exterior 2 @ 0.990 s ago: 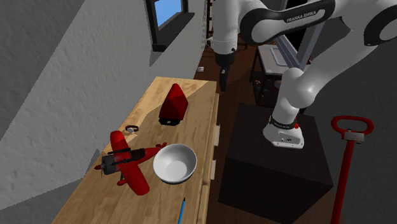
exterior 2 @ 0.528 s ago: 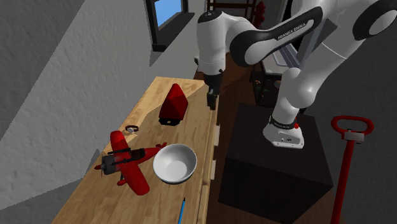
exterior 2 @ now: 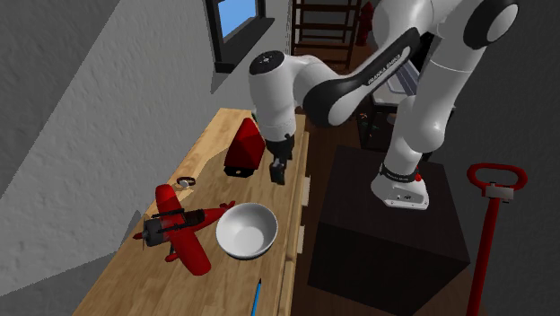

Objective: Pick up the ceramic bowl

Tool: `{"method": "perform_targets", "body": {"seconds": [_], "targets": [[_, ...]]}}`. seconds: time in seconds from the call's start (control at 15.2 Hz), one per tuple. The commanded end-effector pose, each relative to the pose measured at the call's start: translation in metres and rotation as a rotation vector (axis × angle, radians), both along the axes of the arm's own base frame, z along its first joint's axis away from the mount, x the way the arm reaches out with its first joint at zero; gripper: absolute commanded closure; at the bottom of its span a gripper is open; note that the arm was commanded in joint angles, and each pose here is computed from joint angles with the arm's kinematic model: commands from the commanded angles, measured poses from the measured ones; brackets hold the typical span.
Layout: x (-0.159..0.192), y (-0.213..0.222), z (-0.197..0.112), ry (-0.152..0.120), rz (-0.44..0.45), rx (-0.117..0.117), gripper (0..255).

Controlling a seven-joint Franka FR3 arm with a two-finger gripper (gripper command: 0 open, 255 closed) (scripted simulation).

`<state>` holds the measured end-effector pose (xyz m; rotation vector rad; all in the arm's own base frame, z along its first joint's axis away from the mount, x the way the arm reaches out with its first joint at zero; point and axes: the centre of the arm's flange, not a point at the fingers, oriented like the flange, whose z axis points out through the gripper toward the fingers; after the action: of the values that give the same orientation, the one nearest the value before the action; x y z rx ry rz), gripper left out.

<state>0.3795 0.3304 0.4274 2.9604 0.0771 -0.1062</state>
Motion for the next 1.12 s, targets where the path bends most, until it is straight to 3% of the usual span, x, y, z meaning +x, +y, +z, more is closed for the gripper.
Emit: {"method": "perform_targets", "body": {"seconds": [0.0, 1.06], "targets": [[0.005, 0.025, -0.012, -0.003, -0.006, -0.006, 0], [0.066, 0.206, -0.117, -0.018, -0.038, -0.062, 0]]}}
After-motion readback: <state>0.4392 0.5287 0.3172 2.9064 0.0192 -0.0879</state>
